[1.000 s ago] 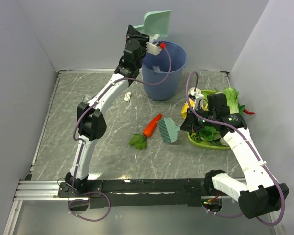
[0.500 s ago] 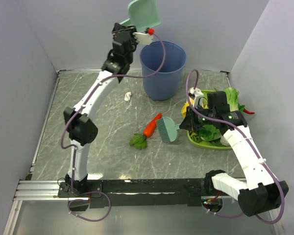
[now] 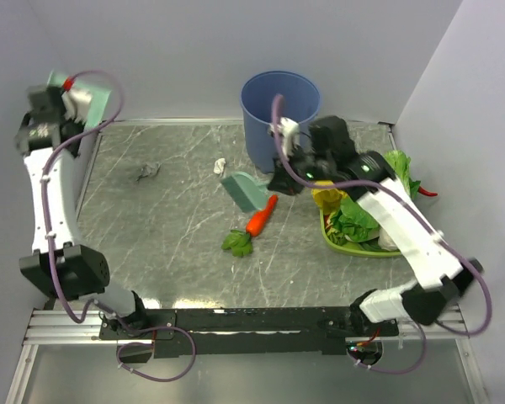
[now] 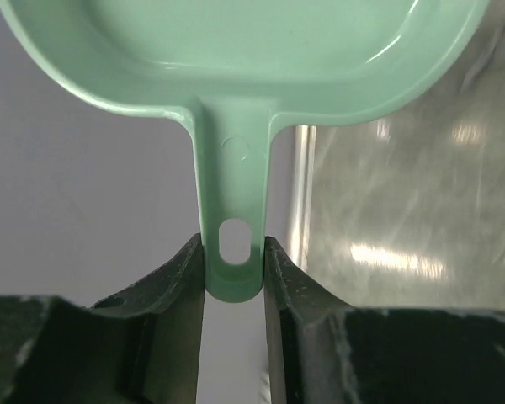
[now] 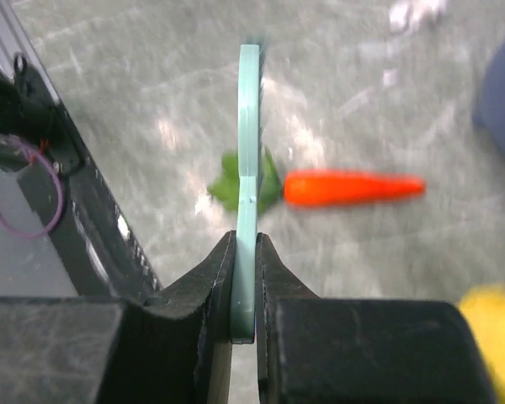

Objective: Sweep away the paper scraps from the table

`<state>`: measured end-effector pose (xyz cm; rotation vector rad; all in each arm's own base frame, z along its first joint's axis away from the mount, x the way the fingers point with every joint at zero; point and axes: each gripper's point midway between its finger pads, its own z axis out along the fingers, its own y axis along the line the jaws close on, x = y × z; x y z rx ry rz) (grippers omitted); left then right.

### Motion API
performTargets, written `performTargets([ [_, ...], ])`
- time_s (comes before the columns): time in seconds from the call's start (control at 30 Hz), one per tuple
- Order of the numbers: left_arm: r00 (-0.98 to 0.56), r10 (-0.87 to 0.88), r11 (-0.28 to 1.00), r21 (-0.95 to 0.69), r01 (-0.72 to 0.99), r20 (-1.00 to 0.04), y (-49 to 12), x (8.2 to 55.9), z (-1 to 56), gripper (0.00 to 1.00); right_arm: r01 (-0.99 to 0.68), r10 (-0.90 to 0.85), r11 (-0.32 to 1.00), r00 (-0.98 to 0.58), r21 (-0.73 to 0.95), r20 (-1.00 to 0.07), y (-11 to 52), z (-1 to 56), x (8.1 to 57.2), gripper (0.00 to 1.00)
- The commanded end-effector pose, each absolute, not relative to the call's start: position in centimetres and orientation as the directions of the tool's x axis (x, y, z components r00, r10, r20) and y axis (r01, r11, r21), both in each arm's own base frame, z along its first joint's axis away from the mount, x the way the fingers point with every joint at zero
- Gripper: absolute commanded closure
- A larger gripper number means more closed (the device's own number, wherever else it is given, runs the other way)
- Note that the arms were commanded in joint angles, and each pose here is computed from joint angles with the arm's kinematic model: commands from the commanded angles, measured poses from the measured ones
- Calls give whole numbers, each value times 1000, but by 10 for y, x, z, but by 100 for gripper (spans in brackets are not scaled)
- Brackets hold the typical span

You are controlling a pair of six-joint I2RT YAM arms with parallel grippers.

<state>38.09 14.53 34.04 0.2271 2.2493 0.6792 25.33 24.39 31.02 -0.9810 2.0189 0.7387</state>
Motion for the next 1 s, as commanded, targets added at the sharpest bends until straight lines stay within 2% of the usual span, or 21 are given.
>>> performTargets([
  [0.0,-724,214,942,335,-25,-655,121,312,304,99,-804,-274,576,-360,147,-892,299,352,323,100],
  [0.03,-746,212,944,330,-12,-631,119,303,286,99,-789,-234,586,-383,184,-894,312,359,333,100],
  [0.07,-745,200,944,328,-26,-636,118,297,283,99,-799,-169,574,-331,181,-928,328,397,340,100],
  [0.1,-734,195,940,338,-50,-651,118,288,286,99,-790,-177,575,-373,212,-911,351,377,363,100],
  [0.13,-763,180,938,341,-57,-621,119,278,272,99,-777,-134,576,-395,253,-909,365,383,372,100],
  [0.17,-773,168,939,338,-63,-612,119,272,267,99,-800,-58,548,-327,244,-943,382,423,374,100],
  [0.2,-774,162,939,338,-71,-612,117,263,266,99,-793,-59,548,-353,266,-934,405,399,394,100],
  [0.27,-795,130,946,313,-78,-592,114,249,251,99,-817,23,517,-286,256,-958,434,415,405,100],
  [0.37,-818,103,948,306,-91,-565,110,228,239,99,-817,50,529,-240,230,-969,465,390,418,100],
  [0.5,-850,90,944,317,-94,-520,108,203,233,99,-808,77,584,-42,79,-996,491,383,452,100],
  [0.6,-854,85,940,326,-102,-513,108,195,238,99,-772,-2,626,142,-112,-990,502,379,473,100],
  [0.63,-853,81,938,329,-111,-516,108,193,241,99,-750,-80,614,250,-245,-965,505,376,475,100],
  [0.7,-858,69,930,343,-129,-510,111,188,244,99,-713,-168,592,348,-377,-922,506,357,479,100],
  [0.73,-853,59,928,343,-144,-518,111,187,249,99,-668,-221,560,450,-490,-865,507,356,480,100],
  [0.83,-846,37,924,340,-173,-532,111,184,257,99,-626,-350,389,578,-676,-737,511,313,475,100],
  [0.97,-845,9,936,303,-182,-534,104,179,257,99,-591,-416,205,669,-780,-616,519,260,475,100],
])
